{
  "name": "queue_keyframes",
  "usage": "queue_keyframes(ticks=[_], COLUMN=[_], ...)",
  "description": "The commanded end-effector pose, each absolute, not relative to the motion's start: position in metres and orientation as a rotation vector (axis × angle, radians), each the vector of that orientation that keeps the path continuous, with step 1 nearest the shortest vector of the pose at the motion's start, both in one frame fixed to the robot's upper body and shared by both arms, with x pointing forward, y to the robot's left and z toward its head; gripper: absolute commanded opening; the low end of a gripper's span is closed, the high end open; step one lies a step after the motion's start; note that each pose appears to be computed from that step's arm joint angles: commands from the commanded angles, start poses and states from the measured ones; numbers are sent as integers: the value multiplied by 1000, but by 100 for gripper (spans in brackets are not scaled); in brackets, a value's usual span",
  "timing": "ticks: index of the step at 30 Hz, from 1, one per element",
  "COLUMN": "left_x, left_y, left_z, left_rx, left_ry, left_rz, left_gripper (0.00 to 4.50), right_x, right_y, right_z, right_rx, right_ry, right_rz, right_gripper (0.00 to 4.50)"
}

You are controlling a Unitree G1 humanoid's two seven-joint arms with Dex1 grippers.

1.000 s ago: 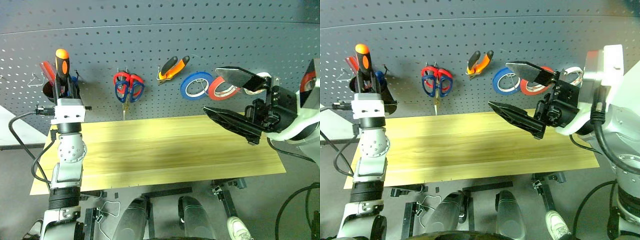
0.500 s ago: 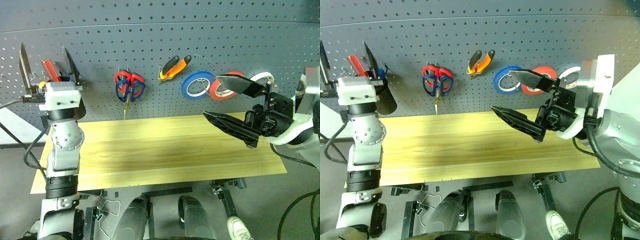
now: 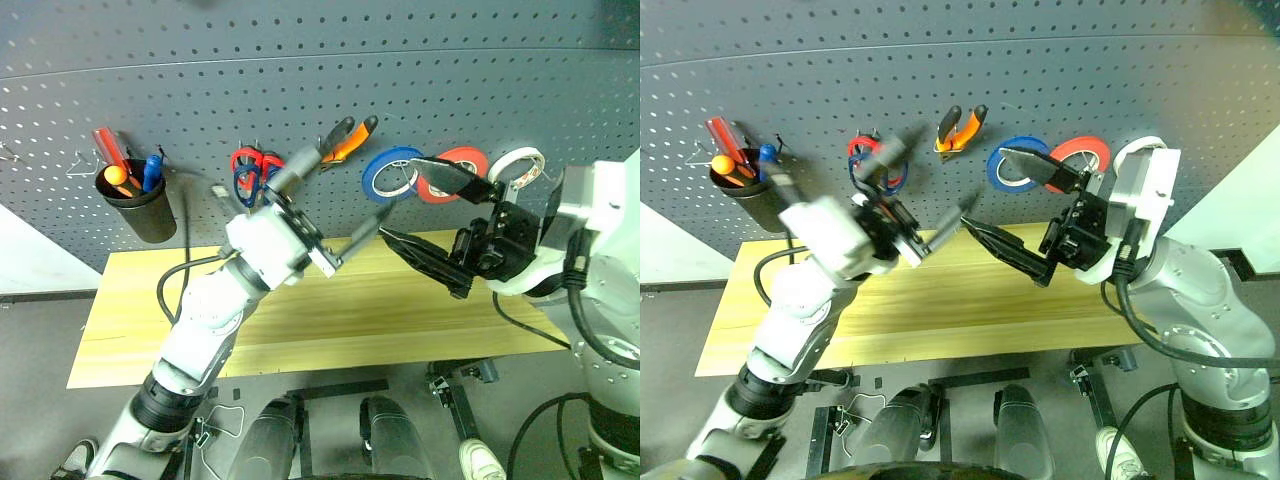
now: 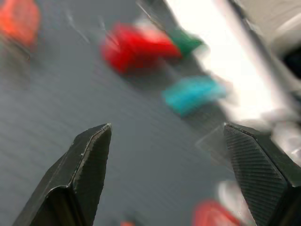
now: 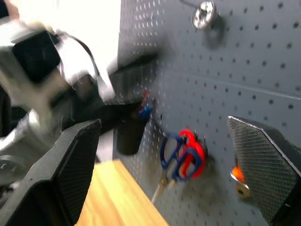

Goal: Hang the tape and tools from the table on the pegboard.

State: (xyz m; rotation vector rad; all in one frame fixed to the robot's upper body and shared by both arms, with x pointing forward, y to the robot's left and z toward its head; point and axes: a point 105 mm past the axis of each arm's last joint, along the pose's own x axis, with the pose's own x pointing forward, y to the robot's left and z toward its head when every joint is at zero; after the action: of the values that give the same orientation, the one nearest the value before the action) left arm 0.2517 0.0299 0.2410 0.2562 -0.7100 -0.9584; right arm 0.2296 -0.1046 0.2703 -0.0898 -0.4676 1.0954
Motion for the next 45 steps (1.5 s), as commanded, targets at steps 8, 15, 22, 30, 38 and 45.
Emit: queue_keyframes(ticks=[8,15,22,30,38,45], left_x=[278,274,261,252,252,250], left_y=[48,97,144,156,144,148], left_z=[149,122,104,106,106,100], left_rx=[248,251,178,119,108,122], left_ry=[-127,-10,49,-7,-25,-3], left_rz=[-1021,-827,-669,-648,-658,-649], left_gripper=[393,393,393,393,393,393], right_x=[221,234,218,209,217,218], right_y=[-89,-118,-149,-162,-155,-157], right_z=[236,185,148,127,120,117], right_rx=[-49,-138,-119,-77,-38,-9], right_ry=[-438,-255,-106,-13,-5,40], right_rz=[1031,756,635,649,652,659], right_gripper=[450,450,450,450,450,450])
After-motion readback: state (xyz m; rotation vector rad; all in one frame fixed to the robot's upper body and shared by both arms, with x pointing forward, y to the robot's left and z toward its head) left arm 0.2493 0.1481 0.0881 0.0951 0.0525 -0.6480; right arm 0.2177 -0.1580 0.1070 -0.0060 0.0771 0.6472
